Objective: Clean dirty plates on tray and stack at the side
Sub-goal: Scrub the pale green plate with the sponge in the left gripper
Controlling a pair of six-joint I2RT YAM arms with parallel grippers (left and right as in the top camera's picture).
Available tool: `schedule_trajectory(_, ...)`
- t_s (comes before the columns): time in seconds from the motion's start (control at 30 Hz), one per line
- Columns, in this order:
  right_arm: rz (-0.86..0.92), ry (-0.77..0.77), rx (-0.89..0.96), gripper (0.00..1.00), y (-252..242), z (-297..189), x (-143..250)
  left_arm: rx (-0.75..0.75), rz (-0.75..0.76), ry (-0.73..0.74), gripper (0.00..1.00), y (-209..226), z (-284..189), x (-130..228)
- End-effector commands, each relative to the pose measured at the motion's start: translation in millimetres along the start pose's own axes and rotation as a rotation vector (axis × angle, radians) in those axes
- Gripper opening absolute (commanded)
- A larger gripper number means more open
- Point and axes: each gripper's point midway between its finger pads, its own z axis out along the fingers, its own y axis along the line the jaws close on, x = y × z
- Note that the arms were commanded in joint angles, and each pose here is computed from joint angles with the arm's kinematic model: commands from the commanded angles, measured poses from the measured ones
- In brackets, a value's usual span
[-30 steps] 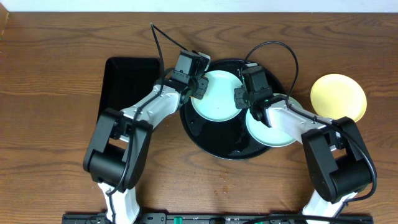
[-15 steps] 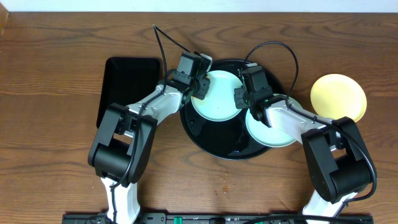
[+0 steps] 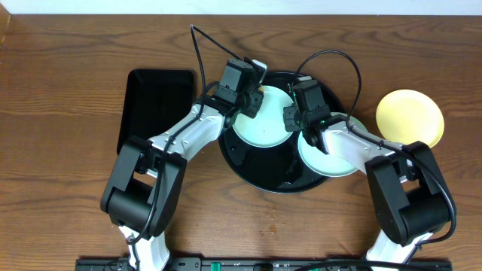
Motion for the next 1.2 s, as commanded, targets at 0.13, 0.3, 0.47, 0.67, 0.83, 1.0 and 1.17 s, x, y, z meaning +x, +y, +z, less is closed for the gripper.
schedule_trajectory(0.13, 0.014, -0.014, -0.003, 0.01, -2, -5, -5, -0.003, -0.019, 0.067, 0.07, 5, 19, 22)
schedule_trajectory(0.3, 0.014, -0.014, -0.003, 0.01, -2, -5, -5, -0.01, -0.031, 0.105, 0.08, 11, 29, 36)
schedule_trajectory(0.47, 0.013, -0.013, -0.003, 0.01, -2, -5, -4, -0.038, -0.045, 0.124, 0.07, 22, 32, 44)
schedule_trajectory(0.67, 0.005, 0.007, -0.032, 0.01, 3, 5, 3, -0.044, -0.054, 0.151, 0.07, 27, 34, 52)
schedule_trajectory(0.83, 0.004, 0.005, -0.041, 0.01, 4, 7, 4, -0.043, -0.055, 0.167, 0.08, 27, 33, 56)
schedule_trajectory(1.0, -0.011, 0.023, -0.036, 0.03, 3, 13, 11, -0.043, -0.057, 0.186, 0.08, 26, 33, 63)
schedule_trajectory(1.17, -0.012, 0.037, -0.033, 0.01, 3, 22, 18, -0.043, -0.057, 0.192, 0.08, 26, 33, 65)
